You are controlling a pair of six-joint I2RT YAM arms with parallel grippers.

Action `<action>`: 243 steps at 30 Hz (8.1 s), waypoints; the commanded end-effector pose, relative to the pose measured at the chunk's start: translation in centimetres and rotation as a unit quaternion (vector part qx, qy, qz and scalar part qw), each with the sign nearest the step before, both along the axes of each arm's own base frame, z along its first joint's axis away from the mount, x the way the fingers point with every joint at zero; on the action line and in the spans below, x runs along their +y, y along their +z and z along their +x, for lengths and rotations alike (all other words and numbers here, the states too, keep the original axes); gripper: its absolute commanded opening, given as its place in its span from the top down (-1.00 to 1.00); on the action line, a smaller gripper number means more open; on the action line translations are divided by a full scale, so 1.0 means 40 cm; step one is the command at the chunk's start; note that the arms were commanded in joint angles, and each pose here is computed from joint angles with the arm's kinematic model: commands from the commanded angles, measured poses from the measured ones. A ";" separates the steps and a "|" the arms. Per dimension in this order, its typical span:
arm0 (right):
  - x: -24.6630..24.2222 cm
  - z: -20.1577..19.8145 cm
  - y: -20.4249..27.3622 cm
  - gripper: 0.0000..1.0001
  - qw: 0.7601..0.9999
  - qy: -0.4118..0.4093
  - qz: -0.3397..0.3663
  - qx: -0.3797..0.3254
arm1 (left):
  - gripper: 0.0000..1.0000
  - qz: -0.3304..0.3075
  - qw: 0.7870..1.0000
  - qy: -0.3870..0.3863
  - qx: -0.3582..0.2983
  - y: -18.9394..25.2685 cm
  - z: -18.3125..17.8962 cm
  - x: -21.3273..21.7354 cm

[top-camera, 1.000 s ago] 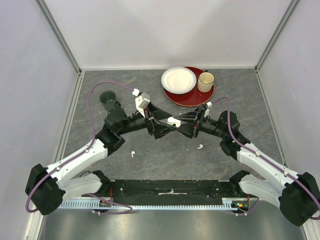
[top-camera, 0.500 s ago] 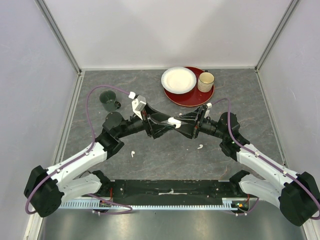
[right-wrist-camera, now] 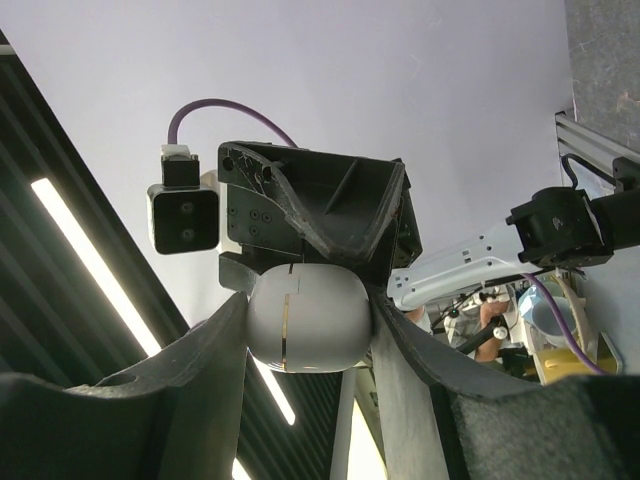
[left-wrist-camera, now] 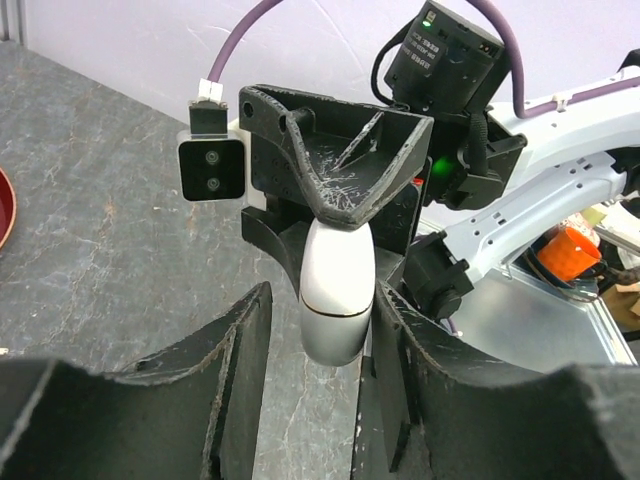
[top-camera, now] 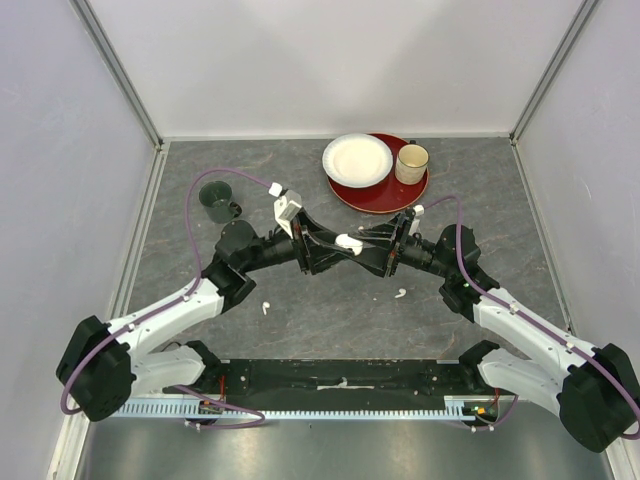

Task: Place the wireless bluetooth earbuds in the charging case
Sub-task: Pick up the charging case at the center of the board, then open the charging case, then pick up the earbud from the center of the board.

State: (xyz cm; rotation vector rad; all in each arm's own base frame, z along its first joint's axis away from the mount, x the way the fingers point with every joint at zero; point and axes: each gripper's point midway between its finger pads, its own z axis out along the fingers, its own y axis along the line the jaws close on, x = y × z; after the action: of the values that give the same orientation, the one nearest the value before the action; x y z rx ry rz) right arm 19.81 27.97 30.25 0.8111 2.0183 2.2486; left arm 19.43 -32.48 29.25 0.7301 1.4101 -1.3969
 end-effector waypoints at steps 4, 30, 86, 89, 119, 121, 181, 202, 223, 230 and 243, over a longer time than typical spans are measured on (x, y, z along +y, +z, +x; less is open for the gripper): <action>-0.006 -0.010 0.040 1.00 0.999 0.003 0.034 0.003 | 0.14 -0.038 0.999 -0.029 -0.021 0.076 -0.015 -0.017; -0.022 -0.011 0.049 1.00 0.998 -0.011 0.060 0.015 | 0.22 -0.082 0.996 -0.040 -0.020 0.106 -0.025 -0.050; -0.005 -0.028 0.068 -0.77 0.778 0.036 -0.419 -0.466 | 0.95 -0.073 0.957 0.162 -0.230 0.069 -0.083 0.177; 0.034 -0.054 0.089 -0.77 0.770 0.036 -0.406 -0.491 | 0.95 -0.077 0.960 0.152 -0.224 0.068 -0.086 0.168; 0.050 -0.016 0.043 -0.74 0.777 -0.004 -0.447 -0.444 | 0.95 -0.115 0.966 0.066 -0.220 0.107 -0.156 0.135; 0.050 -0.013 0.048 -0.74 0.778 -0.011 -0.447 -0.442 | 0.95 -0.115 0.968 0.053 -0.218 0.106 -0.166 0.130; -0.320 0.059 -0.562 -0.46 0.742 -0.143 -0.645 0.118 | 0.95 -0.072 0.969 0.122 -0.203 0.033 -0.191 0.249; -0.353 0.063 -0.674 -0.14 0.704 -0.135 -0.677 0.169 | 0.95 -0.076 0.966 0.134 -0.206 0.035 -0.198 0.272; -0.366 0.078 -0.724 0.07 0.690 -0.124 -0.691 0.175 | 0.95 -0.068 0.968 0.140 -0.196 0.010 -0.187 0.268; -0.379 0.078 -0.721 0.21 0.682 -0.122 -0.702 0.162 | 0.95 -0.064 0.969 0.141 -0.192 0.003 -0.183 0.266; -0.348 0.089 -0.724 0.79 0.694 -0.021 -0.718 0.053 | 0.95 -0.064 0.972 0.138 -0.178 -0.011 -0.176 0.255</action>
State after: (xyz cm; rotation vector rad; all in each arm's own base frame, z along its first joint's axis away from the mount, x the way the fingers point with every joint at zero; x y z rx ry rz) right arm 22.69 13.39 1.46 0.8346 2.6896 0.0104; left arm 12.16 -22.20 28.51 0.6507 1.0953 -1.0689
